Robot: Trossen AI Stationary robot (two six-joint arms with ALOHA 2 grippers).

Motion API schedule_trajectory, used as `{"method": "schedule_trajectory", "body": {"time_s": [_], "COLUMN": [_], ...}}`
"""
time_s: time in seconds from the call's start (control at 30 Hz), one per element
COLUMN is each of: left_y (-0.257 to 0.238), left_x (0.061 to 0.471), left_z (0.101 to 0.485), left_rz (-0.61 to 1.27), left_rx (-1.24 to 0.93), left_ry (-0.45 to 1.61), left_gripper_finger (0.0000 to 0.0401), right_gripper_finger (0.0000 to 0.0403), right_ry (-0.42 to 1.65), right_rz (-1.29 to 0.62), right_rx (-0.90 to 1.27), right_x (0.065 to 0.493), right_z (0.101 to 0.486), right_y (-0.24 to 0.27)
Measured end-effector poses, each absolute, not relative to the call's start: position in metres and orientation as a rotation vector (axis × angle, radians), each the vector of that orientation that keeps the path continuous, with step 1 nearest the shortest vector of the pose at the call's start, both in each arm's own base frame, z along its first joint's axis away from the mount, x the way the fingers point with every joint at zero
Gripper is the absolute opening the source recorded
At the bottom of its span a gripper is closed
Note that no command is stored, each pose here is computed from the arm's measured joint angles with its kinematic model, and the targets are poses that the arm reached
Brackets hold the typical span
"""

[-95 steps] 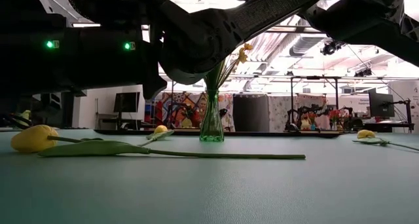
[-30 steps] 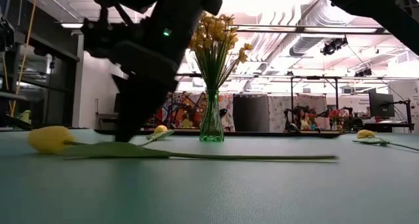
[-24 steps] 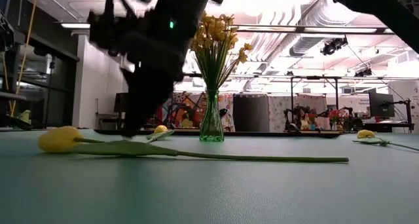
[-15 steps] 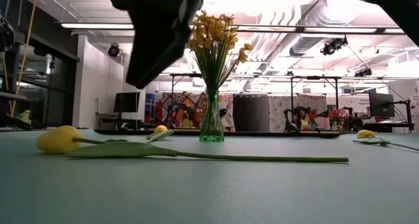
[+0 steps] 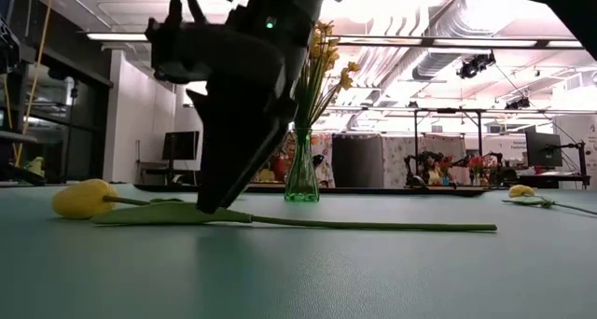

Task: Sort flowers into vase by color
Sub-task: Put the bottom light yellow flower into the yellow flower

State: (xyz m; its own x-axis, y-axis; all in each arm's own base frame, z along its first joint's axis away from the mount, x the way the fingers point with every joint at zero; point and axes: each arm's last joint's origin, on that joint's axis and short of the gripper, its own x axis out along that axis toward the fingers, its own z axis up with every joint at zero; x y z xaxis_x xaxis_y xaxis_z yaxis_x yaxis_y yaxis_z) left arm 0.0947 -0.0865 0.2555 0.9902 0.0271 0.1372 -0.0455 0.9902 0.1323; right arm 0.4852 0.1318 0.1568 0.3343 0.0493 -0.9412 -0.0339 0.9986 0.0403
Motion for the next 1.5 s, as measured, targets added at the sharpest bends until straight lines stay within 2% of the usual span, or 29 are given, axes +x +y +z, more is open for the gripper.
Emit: {"method": "schedule_trajectory", "body": {"time_s": [0.17,0.53,0.73,0.83,1.0,1.03,1.2,1.5], "left_y": [-0.086,-0.086,-0.086,-0.086,-0.086,-0.086,-0.086,-0.086], "left_x": [0.095,0.095,0.095,0.095,0.095,0.095,0.095,0.095], "left_z": [0.256,0.255,0.255,0.255,0.255,0.255,0.255,0.255], "left_rz": [0.039,0.039,0.055,0.055,0.057,0.057,0.057,0.055], "left_rx": [0.137,0.138,0.138,0.138,0.138,0.138,0.139,0.132], "left_ry": [-0.135,-0.135,-0.13,-0.13,-0.129,-0.129,-0.129,-0.129], "left_gripper_finger": [0.0136,0.0136,0.0136,0.0136,0.0136,0.0136,0.0136,0.0136], "right_gripper_finger": [0.0197,0.0197,0.019,0.0156,0.0026,0.0015,0.0006,0.0002], "right_ry": [1.198,1.24,1.225,1.216,1.204,1.197,1.237,1.193], "right_rz": [-0.013,0.06,-0.018,-0.054,-0.111,-0.123,-0.238,-0.486], "right_rx": [0.031,0.107,0.107,0.083,0.009,-0.007,-0.133,-0.217], "right_x": [0.488,0.487,0.486,0.486,0.482,0.481,0.464,0.421], "right_z": [0.158,0.14,0.135,0.135,0.133,0.135,0.15,0.208], "right_y": [0.127,0.128,0.128,0.128,0.135,0.137,0.143,0.16]}}
